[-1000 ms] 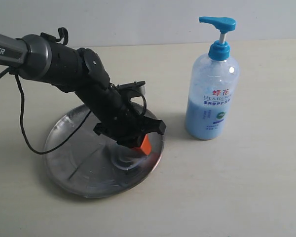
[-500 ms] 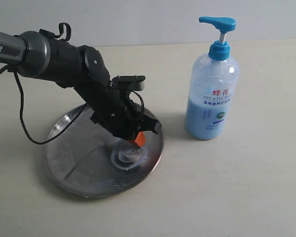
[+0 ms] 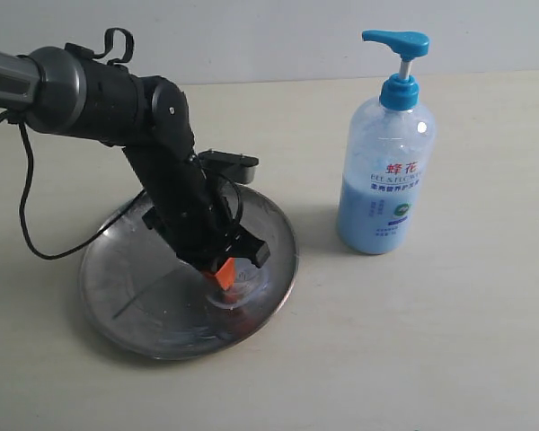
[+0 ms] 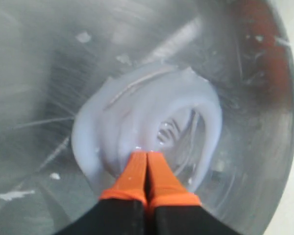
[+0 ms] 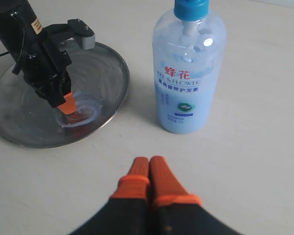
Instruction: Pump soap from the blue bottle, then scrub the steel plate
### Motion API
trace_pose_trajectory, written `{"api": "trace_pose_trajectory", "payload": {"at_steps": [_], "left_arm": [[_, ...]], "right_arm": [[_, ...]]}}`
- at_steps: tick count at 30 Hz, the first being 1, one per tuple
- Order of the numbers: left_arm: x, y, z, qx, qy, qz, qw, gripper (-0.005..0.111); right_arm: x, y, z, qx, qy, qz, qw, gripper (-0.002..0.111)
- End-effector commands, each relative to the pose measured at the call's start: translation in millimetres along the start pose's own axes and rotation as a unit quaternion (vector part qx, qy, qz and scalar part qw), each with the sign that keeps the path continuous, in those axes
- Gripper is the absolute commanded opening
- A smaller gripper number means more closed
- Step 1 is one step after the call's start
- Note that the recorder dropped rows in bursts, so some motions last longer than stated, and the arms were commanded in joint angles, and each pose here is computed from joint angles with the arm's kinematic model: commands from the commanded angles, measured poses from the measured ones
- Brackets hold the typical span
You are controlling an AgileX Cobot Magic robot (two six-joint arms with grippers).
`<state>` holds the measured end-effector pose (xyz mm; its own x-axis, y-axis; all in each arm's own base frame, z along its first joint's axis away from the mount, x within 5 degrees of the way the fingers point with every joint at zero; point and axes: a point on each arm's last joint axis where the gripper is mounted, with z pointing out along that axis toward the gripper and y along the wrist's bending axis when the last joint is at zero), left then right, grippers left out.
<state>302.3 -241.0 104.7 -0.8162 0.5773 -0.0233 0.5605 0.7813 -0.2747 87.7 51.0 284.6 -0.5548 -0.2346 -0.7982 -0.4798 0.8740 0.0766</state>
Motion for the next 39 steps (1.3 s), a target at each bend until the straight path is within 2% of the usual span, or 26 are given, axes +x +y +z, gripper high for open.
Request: {"api": "trace_pose_trajectory", "payload": {"at_steps": [1,7,11,21,29,39], "left_arm": [[12.5,0.6,15.4,0.011,0.060,-0.010,0.998,0.000],[8.8,-8.8,16.0,0.050,0.040,-0.011,0.998,0.000],[3.0,-8.6,8.4,0.037,0.001,0.004,0.999,0.000],[-9.3,-21.6,-67.0,0.000,-0.164,0.037,0.986,0.000],[2.1,-33.8,-121.9,-0.024,-0.227,0.076,0.971,0.000],[38.1,-48.8,-174.3,-0.024,-0.290,0.092,0.952,0.000]], "right_arm": [[-0.2,-0.2,0.2,0.001,-0.007,-0.002,1.000,0.000],[-0.2,0.0,0.2,0.000,-0.007,-0.001,1.000,0.000],[-0.2,0.0,0.2,0.000,-0.007,-0.001,1.000,0.000],[-0.6,-0.2,0.2,0.001,-0.009,-0.012,1.000,0.000],[-1.7,-0.3,0.2,0.002,-0.015,-0.025,1.000,0.000],[-0.4,-0.9,2.7,0.004,-0.026,-0.025,0.999,0.000]]}}
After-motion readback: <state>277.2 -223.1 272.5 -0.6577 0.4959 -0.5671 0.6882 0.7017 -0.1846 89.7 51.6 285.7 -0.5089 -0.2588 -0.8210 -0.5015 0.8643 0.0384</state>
